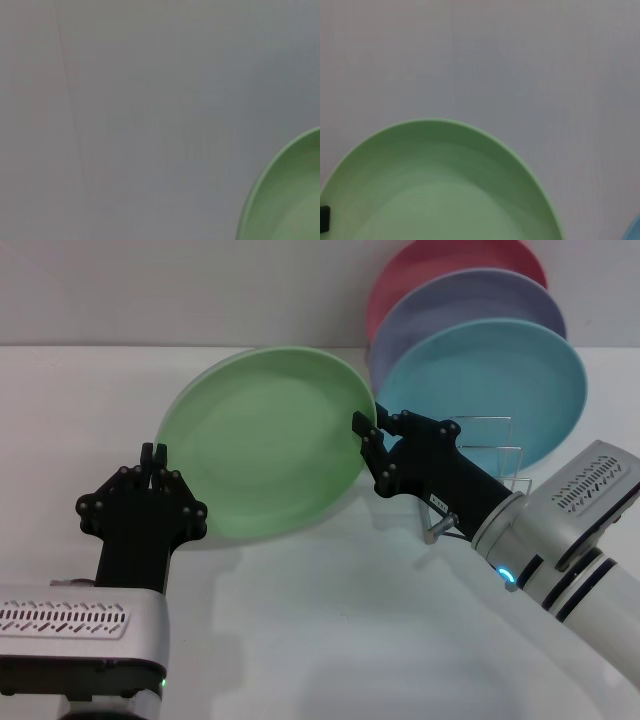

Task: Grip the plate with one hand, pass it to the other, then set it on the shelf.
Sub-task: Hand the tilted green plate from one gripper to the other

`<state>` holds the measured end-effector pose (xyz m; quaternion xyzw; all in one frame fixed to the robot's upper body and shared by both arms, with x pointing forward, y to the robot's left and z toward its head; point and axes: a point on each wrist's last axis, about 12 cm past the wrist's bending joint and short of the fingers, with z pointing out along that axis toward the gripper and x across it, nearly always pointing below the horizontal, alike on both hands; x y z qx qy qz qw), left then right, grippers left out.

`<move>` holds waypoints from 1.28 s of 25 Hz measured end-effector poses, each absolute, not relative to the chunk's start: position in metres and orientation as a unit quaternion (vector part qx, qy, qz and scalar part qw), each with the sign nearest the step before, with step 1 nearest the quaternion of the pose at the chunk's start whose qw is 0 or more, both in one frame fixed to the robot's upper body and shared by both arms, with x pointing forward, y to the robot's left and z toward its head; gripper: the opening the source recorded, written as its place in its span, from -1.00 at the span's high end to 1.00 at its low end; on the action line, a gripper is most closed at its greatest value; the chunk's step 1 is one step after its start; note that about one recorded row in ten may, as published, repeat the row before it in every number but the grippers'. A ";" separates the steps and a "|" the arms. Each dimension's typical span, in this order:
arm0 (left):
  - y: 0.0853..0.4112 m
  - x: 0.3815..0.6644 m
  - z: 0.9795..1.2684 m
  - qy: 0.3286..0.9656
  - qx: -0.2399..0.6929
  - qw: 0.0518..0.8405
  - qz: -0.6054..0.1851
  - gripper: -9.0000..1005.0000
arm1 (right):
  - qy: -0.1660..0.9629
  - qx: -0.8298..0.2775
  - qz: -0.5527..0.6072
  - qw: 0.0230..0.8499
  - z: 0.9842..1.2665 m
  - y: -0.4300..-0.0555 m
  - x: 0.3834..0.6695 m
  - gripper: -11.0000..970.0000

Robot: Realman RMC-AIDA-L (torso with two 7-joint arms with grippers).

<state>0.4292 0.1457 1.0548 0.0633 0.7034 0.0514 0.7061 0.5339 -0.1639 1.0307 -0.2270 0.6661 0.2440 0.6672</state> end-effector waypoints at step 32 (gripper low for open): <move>0.146 0.430 1.054 0.705 0.063 0.705 0.049 0.92 | 0.664 -0.238 0.242 0.667 1.030 -0.165 0.534 0.68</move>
